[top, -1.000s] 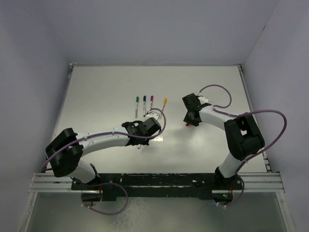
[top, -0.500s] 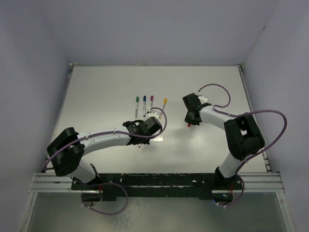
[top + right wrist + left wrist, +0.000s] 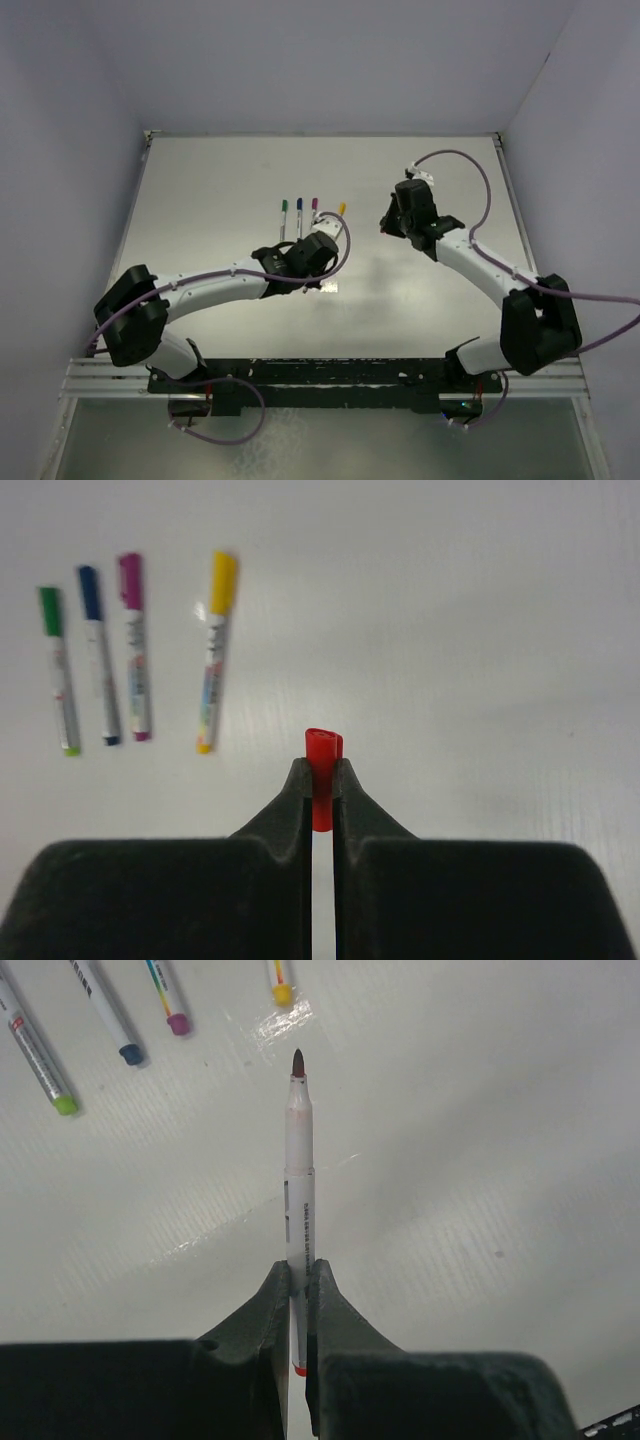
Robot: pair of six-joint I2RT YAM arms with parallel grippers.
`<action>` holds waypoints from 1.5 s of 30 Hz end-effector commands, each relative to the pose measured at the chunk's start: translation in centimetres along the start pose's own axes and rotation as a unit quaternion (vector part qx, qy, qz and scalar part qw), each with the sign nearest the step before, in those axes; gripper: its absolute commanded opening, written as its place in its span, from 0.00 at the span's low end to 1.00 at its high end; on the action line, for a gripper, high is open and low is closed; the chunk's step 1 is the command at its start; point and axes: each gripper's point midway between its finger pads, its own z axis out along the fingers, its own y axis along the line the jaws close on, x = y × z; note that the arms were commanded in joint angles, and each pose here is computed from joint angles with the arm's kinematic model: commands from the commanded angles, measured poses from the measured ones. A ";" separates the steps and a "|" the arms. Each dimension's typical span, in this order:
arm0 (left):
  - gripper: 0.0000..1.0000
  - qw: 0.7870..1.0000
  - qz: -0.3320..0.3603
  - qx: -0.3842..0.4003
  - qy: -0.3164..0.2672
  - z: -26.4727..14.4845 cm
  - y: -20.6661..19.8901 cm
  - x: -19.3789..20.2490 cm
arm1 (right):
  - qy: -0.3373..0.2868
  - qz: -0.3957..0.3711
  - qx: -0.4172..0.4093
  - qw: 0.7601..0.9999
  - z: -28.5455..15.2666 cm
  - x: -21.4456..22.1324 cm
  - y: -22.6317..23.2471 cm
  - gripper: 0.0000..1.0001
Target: Insert the pens into the pen caps
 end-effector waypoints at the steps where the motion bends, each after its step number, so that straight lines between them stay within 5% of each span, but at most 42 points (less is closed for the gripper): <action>1: 0.00 0.991 -0.033 0.072 -0.104 -2.4 -2.1 -6.4 | -0.126 -0.015 -0.109 0.986 -4.7 -7.3 4.6 0.00; 13: 0.00 0.933 -0.115 0.267 -0.211 -5.9 -3.7 -10.8 | -0.259 -0.025 -0.316 0.912 -14.6 -12.3 10.4 0.00; 21: 0.00 0.901 -0.109 0.343 -0.244 -8.4 -5.8 -12.9 | -0.263 -0.054 -0.435 0.860 -18.1 -11.6 13.7 0.00; 28: 0.00 0.880 -0.116 0.373 -0.270 -9.5 -6.3 -13.9 | -0.241 -0.058 -0.470 0.847 -18.2 -10.4 14.6 0.00; 45: 0.00 0.871 -0.142 0.373 -0.286 -9.7 -5.1 -14.2 | -0.230 -0.044 -0.493 0.838 -18.1 -9.5 14.8 0.00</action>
